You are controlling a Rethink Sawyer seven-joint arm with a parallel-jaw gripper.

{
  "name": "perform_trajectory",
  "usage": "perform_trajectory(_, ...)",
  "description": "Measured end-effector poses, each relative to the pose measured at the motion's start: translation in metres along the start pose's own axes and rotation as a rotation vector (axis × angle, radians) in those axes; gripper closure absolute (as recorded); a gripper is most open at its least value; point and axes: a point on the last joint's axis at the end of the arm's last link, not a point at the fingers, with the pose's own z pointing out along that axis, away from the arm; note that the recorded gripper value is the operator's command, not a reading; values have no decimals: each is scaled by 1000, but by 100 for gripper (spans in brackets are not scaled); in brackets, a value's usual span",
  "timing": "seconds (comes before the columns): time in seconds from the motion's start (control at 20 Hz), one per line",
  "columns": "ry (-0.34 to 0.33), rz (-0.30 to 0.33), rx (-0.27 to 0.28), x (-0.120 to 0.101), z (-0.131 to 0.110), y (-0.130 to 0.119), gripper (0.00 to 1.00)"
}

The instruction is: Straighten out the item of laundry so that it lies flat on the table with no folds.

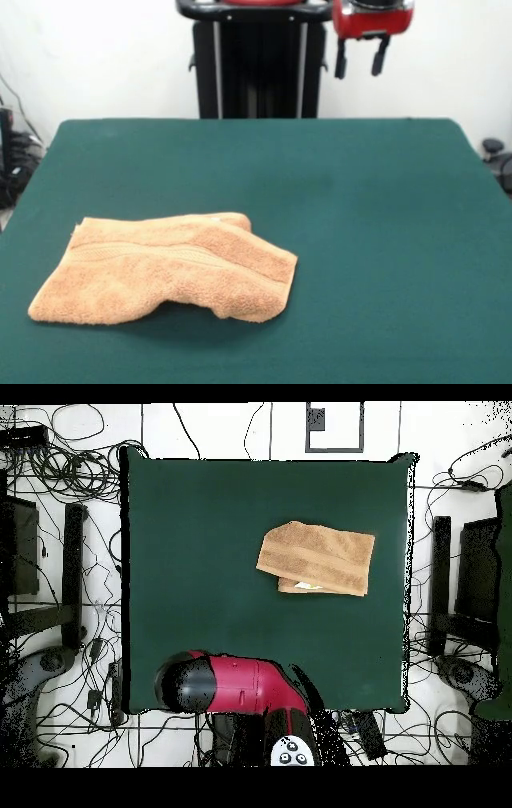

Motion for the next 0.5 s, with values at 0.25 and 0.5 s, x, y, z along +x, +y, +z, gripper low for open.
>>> perform_trajectory(0.25,-6,4,0,-8,2,-3,0)
perform_trajectory(0.5,-17,17,0,-20,2,-11,0)
